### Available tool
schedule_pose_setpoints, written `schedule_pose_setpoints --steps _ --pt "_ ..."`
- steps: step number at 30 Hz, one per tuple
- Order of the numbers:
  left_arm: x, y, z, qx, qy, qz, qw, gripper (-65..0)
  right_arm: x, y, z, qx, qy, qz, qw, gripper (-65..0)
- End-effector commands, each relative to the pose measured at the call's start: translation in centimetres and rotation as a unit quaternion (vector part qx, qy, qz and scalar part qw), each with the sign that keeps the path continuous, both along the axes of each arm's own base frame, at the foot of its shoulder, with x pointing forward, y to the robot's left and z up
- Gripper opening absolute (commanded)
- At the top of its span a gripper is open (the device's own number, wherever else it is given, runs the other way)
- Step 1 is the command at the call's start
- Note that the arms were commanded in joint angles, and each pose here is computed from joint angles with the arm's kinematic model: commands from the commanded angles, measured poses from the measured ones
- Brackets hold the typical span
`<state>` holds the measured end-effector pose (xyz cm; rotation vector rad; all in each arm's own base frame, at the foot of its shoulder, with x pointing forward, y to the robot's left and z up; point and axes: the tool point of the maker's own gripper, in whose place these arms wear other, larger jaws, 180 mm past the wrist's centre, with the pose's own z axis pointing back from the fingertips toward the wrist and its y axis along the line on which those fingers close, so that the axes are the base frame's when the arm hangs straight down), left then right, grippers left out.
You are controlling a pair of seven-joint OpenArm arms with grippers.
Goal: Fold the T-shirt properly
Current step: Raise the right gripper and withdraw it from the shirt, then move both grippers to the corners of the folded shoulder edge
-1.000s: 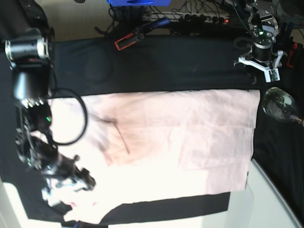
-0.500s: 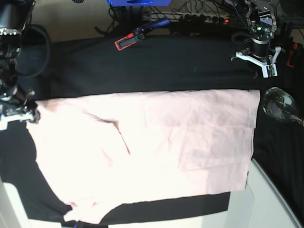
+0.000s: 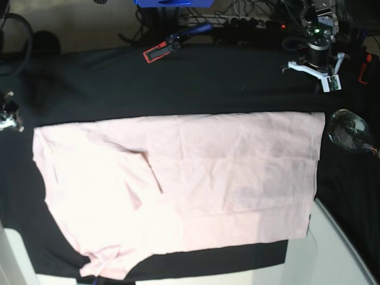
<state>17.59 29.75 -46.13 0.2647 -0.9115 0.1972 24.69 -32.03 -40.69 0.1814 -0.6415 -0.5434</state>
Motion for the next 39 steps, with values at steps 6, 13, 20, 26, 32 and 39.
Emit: schedule_pose_setpoints --steps 6,13,20,26,32,39 --pt "1.0 -0.1 2.3 0.015 -0.035 -0.014 0.999 -65.0 0.6 0.2 2.0 -0.015 -0.024 0.021 0.9994 -58.3" --pt "1.3 0.0 2.3 0.015 -0.037 -0.014 0.999 -65.0 -0.7 2.5 0.4 0.009 0.026 0.058 0.9979 -65.0" --pt "1.8 0.1 2.5 0.017 -0.041 -0.015 0.999 -65.0 -0.5 4.1 -0.1 0.032 0.016 0.047 0.9982 -65.0" --pt "3.7 1.1 4.0 0.034 -0.059 -0.024 0.997 -65.0 1.9 4.6 1.1 0.038 -0.014 0.048 0.9980 -65.0" --pt "6.4 2.5 6.1 0.055 -0.087 -0.033 0.994 -65.0 7.5 5.2 5.6 0.046 -0.064 0.066 0.9947 -65.0" --pt "7.1 2.6 6.5 0.056 -0.096 -0.032 0.993 -65.0 7.8 8.5 3.9 0.108 -0.053 0.059 0.9910 -65.0"
